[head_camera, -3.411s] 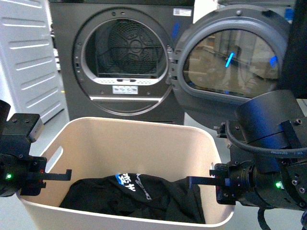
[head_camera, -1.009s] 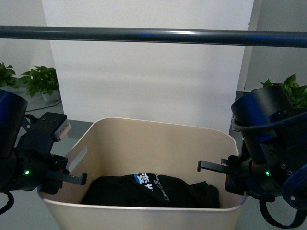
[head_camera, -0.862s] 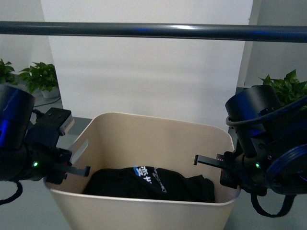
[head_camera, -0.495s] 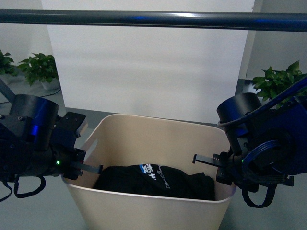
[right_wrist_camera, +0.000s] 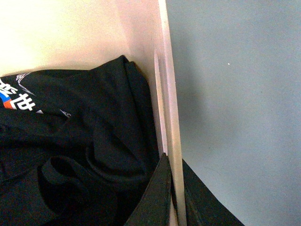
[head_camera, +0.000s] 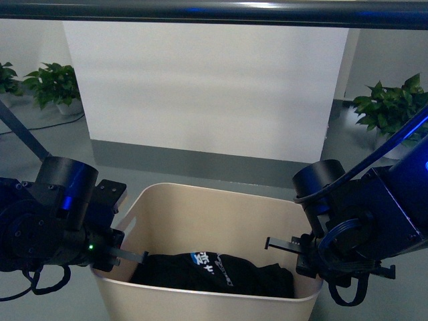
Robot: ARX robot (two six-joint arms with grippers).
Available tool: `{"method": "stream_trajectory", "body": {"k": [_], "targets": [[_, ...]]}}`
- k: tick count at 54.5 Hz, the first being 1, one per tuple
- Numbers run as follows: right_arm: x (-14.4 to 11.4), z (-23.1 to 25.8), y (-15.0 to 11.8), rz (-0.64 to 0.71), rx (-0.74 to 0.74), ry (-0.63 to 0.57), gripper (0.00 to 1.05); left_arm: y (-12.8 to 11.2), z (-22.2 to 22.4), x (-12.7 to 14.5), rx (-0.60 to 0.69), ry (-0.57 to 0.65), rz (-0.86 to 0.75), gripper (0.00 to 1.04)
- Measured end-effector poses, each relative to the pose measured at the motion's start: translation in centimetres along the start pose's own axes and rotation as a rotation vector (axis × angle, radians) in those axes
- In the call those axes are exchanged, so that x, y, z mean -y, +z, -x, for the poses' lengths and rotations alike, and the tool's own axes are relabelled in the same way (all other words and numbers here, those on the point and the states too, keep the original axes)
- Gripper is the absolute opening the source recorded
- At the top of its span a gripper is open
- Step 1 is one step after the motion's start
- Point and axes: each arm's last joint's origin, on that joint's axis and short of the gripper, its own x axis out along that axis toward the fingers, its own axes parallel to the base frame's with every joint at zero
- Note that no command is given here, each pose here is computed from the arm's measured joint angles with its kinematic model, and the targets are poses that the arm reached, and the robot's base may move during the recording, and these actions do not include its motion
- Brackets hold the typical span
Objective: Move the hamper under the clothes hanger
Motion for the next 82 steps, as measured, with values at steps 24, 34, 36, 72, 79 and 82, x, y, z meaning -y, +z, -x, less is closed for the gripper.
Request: {"method": "stream_trajectory", "body": {"k": [24, 34, 36, 72, 79, 82], "targets": [[0.0, -0.2, -0.1, -0.001, 0.005, -0.003, 0.03, -1.4, 0.1, -0.2, -0.062, -0.004, 0.017, 0.04], [0.0, -0.2, -0.2, 0.003, 0.008, -0.007, 0.03, -2.1, 0.2, -0.2, -0.101, -0.009, 0.030, 0.04], [0.0, -0.2, -0.2, 0.004, 0.009, -0.009, 0.03, -2.3, 0.2, -0.2, -0.106, -0.010, 0.033, 0.04], [0.4, 0.0, -1.0, -0.026, 0.033, -0.018, 0.59, -1.4, 1.4, -1.1, -0.063, -0.046, 0.024, 0.74], [0.5, 1.9, 0.0, -0.034, 0.083, -0.021, 0.81, 0.0, 2.9, -1.5, -0.006, -0.053, 0.028, 0.96], [0.6, 2.6, 0.5, -0.038, 0.105, -0.020, 0.88, 0.6, 3.6, -1.6, 0.017, -0.054, 0.028, 1.00]]}}
